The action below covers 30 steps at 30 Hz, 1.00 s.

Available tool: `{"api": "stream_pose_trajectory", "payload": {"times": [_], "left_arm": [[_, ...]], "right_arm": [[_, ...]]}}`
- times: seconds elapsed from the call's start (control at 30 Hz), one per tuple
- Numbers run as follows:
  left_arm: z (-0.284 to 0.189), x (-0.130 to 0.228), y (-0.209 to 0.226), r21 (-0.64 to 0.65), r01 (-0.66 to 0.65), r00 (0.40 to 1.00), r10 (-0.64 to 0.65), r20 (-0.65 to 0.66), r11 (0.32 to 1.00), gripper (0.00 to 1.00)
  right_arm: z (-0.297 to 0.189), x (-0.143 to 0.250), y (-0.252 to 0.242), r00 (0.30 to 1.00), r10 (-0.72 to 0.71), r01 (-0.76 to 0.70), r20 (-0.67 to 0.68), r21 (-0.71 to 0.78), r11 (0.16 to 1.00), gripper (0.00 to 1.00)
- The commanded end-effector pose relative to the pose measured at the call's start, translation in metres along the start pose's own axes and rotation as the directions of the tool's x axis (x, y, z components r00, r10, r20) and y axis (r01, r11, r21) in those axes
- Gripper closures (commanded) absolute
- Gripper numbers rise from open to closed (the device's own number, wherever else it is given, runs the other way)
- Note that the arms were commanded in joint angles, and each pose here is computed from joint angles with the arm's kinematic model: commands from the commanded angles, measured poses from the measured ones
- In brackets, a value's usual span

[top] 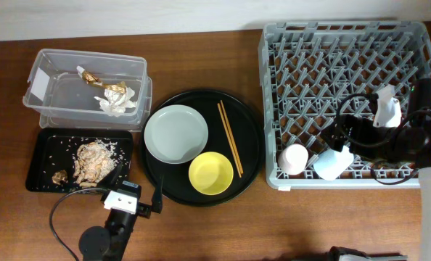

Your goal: Sort waste into correct bins and load items into the dishwasher rack

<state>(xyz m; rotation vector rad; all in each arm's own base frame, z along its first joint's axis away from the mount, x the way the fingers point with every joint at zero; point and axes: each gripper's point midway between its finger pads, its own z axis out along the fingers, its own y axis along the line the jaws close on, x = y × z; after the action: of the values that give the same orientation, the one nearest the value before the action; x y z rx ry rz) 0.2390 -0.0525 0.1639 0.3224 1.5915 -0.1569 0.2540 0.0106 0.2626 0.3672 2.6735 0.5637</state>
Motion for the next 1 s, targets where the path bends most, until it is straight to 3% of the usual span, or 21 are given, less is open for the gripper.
{"api": "stream_pose_trajectory", "payload": {"times": [0.0, 0.1, 0.17, 0.23, 0.33, 0.43, 0.5, 0.57, 0.6, 0.63, 0.67, 0.77, 0.87, 0.93, 0.97], "left_arm": [[0.0, 0.001, -0.002, 0.009, -0.008, 1.0, 0.008, -0.002, 1.0, 0.01], [0.0, 0.001, -0.002, 0.009, -0.008, 1.0, 0.008, -0.002, 1.0, 0.01], [0.0, 0.001, -0.001, 0.009, -0.008, 1.0, 0.008, -0.002, 1.0, 0.01], [0.0, 0.001, -0.002, 0.009, -0.008, 1.0, 0.008, -0.002, 1.0, 0.01], [0.0, 0.001, -0.002, 0.009, -0.008, 1.0, 0.008, -0.002, 1.0, 0.01], [0.0, 0.001, -0.002, 0.009, -0.008, 1.0, 0.008, -0.002, 1.0, 0.01], [0.0, 0.001, -0.002, 0.009, -0.008, 1.0, 0.008, -0.002, 1.0, 0.01], [0.0, 0.001, -0.002, 0.009, -0.008, 1.0, 0.008, -0.002, 1.0, 0.01], [0.0, 0.001, -0.002, 0.009, -0.008, 1.0, 0.008, -0.002, 1.0, 0.01], [0.0, 0.001, -0.002, 0.009, -0.008, 1.0, 0.008, -0.002, 1.0, 0.01], [0.0, 0.001, -0.001, 0.009, -0.008, 1.0, 0.008, -0.002, 1.0, 0.01], [0.0, 0.001, -0.002, 0.009, -0.008, 1.0, 0.008, -0.002, 1.0, 0.01], [0.0, 0.001, -0.002, 0.009, -0.008, 1.0, 0.008, -0.002, 1.0, 0.01], [0.0, 0.001, -0.002, 0.009, -0.008, 1.0, 0.008, -0.002, 1.0, 0.01], [0.0, 0.001, -0.002, 0.009, -0.008, 1.0, 0.008, -0.002, 1.0, 0.01]], "right_arm": [[-0.002, -0.006, 0.001, 1.0, 0.01, -0.01, 0.027, -0.004, 1.0, 0.01], [-0.004, -0.029, 0.012, 0.993, -0.019, 0.026, 0.116, -0.061, 0.998, 0.01], [0.0, -0.009, 0.064, 0.984, -0.17, 0.179, 0.06, -0.269, 0.946, 0.01], [0.028, 0.034, 0.093, 0.94, -0.335, 0.31, -0.067, -0.242, 0.919, 0.01], [0.096, 0.09, 0.11, 0.915, -0.352, 0.353, -0.196, -0.034, 0.935, 0.01], [0.159, 0.123, 0.117, 0.904, -0.348, 0.358, -0.247, -0.005, 0.934, 0.05], [0.214, 0.139, 0.11, 0.899, -0.292, 0.323, -0.327, 0.046, 0.945, 0.21], [0.251, 0.146, 0.106, 0.889, -0.263, 0.306, -0.374, 0.06, 0.95, 0.23], [0.266, 0.152, 0.105, 0.882, -0.252, 0.297, -0.399, 0.053, 0.954, 0.3], [0.278, 0.156, 0.096, 0.888, -0.195, 0.259, -0.417, 0.102, 0.96, 0.52], [0.278, 0.157, 0.092, 0.888, -0.168, 0.24, -0.427, 0.12, 0.963, 0.69], [0.258, 0.138, 0.081, 0.916, -0.139, 0.221, -0.377, 0.184, 0.958, 0.95], [0.208, 0.093, 0.086, 0.943, -0.258, 0.299, -0.211, 0.196, 0.934, 0.96], [0.159, 0.06, 0.109, 0.896, -0.441, 0.444, -0.053, 0.126, 0.887, 0.96], [0.14, 0.045, 0.11, 0.884, -0.467, 0.458, 0.021, 0.157, 0.875, 0.96]]}}
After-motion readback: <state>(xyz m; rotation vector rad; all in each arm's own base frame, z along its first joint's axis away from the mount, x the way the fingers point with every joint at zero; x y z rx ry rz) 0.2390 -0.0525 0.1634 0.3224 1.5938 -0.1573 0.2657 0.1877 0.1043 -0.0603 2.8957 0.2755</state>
